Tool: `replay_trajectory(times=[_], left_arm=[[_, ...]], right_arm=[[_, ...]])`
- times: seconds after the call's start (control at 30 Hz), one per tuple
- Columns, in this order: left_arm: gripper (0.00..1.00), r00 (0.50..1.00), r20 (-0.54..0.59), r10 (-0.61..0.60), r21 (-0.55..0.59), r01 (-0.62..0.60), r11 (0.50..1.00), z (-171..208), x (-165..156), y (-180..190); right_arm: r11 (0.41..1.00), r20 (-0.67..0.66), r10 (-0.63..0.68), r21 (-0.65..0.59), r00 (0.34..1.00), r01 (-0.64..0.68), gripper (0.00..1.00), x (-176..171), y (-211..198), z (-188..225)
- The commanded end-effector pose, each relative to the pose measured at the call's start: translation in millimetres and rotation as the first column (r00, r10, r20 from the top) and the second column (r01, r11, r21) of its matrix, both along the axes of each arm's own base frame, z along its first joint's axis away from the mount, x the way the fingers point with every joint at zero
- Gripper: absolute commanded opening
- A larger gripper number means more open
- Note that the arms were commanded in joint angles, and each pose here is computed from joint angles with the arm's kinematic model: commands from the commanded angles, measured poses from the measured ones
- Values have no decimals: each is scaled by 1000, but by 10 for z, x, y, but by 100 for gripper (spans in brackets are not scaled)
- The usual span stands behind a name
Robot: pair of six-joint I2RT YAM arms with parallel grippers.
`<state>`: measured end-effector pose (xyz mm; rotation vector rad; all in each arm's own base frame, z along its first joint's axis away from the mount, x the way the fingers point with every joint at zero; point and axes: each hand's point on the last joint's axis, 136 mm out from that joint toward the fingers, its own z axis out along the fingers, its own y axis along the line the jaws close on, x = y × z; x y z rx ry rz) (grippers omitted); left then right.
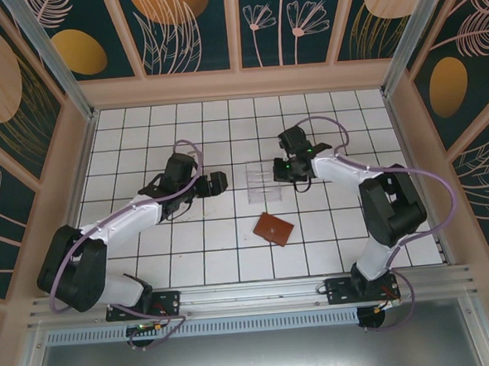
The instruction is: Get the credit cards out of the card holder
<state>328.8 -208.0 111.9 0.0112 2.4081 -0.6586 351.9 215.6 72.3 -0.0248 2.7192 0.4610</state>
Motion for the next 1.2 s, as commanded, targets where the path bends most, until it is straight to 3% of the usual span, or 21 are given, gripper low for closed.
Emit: replay_trajectory(times=[0.0, 0.23, 0.63, 0.9, 1.17], left_arm=[[90, 999, 9, 34, 39, -34, 999, -16, -43, 113], [90, 999, 0, 46, 63, -46, 997, -79, -99, 185], [91, 999, -9, 32, 68, -31, 997, -113, -130, 181], [89, 999, -27, -16, 48, 18, 999, -51, -147, 88], [83, 990, -65, -126, -19, 125, 992, -34, -303, -200]], right_arm=[[999, 13, -47, -11, 999, 47, 9, 135, 142, 50], [998, 22, -62, 24, 998, 61, 7, 307, 566, 22], [998, 41, -52, -30, 998, 53, 8, 585, 638, 17], [998, 68, -53, -10, 996, 54, 34, 563, 620, 267], [997, 77, -74, -18, 994, 76, 45, 153, 296, 559]])
